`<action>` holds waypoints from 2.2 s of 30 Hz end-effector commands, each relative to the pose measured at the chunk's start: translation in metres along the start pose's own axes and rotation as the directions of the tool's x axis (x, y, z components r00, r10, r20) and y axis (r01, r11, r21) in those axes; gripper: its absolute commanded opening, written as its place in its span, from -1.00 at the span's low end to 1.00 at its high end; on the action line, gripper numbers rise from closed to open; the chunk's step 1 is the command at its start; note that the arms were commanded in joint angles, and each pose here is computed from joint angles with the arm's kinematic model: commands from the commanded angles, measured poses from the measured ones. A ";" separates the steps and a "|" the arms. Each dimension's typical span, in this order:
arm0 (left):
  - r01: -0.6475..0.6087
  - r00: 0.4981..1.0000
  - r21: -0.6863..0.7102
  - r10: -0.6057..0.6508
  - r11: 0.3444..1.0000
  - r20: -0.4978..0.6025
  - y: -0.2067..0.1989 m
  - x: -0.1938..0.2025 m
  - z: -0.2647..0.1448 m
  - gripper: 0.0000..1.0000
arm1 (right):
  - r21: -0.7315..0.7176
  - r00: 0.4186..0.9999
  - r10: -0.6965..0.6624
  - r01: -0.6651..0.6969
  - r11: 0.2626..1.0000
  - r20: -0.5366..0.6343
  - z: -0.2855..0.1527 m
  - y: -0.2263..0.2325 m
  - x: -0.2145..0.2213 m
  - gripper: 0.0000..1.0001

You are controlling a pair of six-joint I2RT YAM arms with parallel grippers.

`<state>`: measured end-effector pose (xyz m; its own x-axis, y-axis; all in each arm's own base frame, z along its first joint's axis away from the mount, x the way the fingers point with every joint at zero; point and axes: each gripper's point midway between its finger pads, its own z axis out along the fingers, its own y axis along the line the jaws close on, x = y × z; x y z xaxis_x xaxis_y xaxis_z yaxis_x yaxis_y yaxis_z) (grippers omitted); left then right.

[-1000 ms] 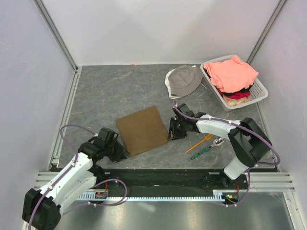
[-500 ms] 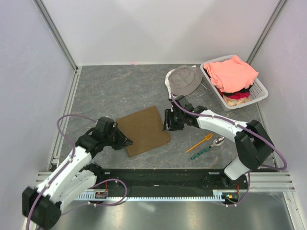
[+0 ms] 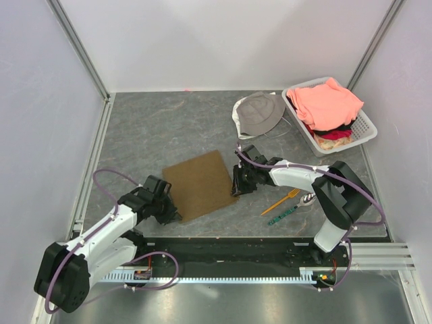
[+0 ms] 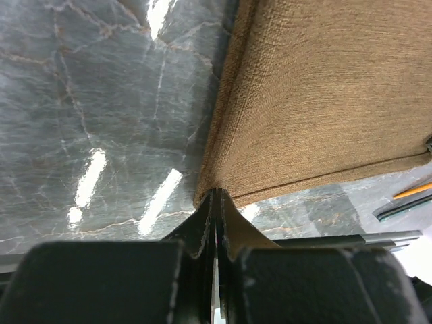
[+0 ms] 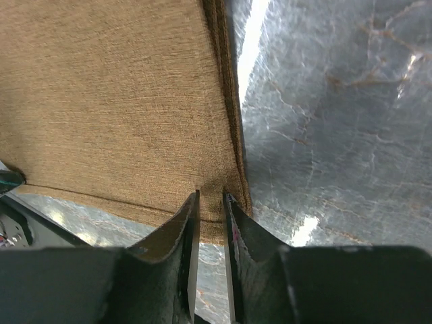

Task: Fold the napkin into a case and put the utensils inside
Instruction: Smooth out the square-folded napkin at the center of the board.

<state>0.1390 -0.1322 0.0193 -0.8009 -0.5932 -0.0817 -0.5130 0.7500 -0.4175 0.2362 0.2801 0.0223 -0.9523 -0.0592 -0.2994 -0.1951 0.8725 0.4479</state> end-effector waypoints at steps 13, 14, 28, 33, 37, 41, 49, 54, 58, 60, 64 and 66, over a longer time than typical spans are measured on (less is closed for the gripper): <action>-0.149 0.971 0.211 0.104 0.966 0.213 -0.086 -0.102 -0.066 -0.68 | -0.212 0.990 -0.126 0.137 0.968 0.067 0.005 0.128 -0.025 -0.11; -0.130 0.968 0.231 0.073 0.964 0.240 -0.088 -0.120 -0.065 -0.71 | -0.251 0.991 -0.124 0.133 0.959 0.051 0.006 0.138 -0.019 -0.13; -0.069 0.982 0.186 0.034 0.980 0.186 -0.088 -0.188 -0.013 -0.96 | -0.478 0.988 -0.143 0.100 0.873 -0.055 0.037 0.209 0.038 -0.69; -0.042 0.986 0.111 0.023 0.993 0.168 -0.071 -0.190 0.009 -0.96 | -0.502 0.988 -0.141 0.087 0.861 -0.070 0.042 0.215 0.047 -0.77; -0.007 0.987 0.056 -0.002 0.998 0.160 -0.053 -0.198 0.022 -0.96 | -0.485 0.986 -0.138 0.074 0.871 -0.097 0.055 0.207 0.056 -0.78; -0.001 0.987 0.007 0.000 1.000 0.163 -0.042 -0.205 0.034 -0.96 | -0.472 0.985 -0.124 0.052 0.880 -0.123 0.064 0.194 0.069 -0.80; -0.009 0.989 0.036 0.003 0.999 0.151 -0.048 -0.204 0.032 -0.96 | -0.431 0.983 -0.144 0.080 0.899 -0.118 0.070 0.184 0.070 -0.85; -0.015 0.981 0.070 0.001 0.997 0.193 -0.057 -0.209 0.011 -0.96 | -0.448 0.983 -0.164 0.112 0.887 -0.078 0.054 0.198 0.058 -0.85; -0.006 0.978 0.059 -0.006 0.998 0.208 -0.053 -0.215 0.008 -0.96 | -0.462 0.983 -0.171 0.122 0.878 -0.066 0.047 0.208 0.055 -0.84; -0.002 0.980 0.045 -0.007 0.999 0.201 -0.049 -0.215 0.011 -0.96 | -0.468 0.983 -0.175 0.126 0.875 -0.063 0.045 0.213 0.054 -0.84; 0.013 0.983 -0.001 -0.012 1.000 0.185 -0.036 -0.214 0.020 -0.96 | -0.472 0.981 -0.182 0.129 0.872 -0.068 0.047 0.217 0.056 -0.84; 0.022 0.983 -0.015 -0.019 1.000 0.181 -0.031 -0.214 0.024 -0.96 | -0.473 0.980 -0.186 0.131 0.871 -0.072 0.049 0.220 0.059 -0.84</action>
<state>0.3297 -0.0474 0.0352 -0.7115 -0.6728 -0.2026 -0.5422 0.7091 -0.4509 0.1480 0.4763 0.0352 -0.9321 -0.2535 -0.2587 -0.3601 0.5730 0.7362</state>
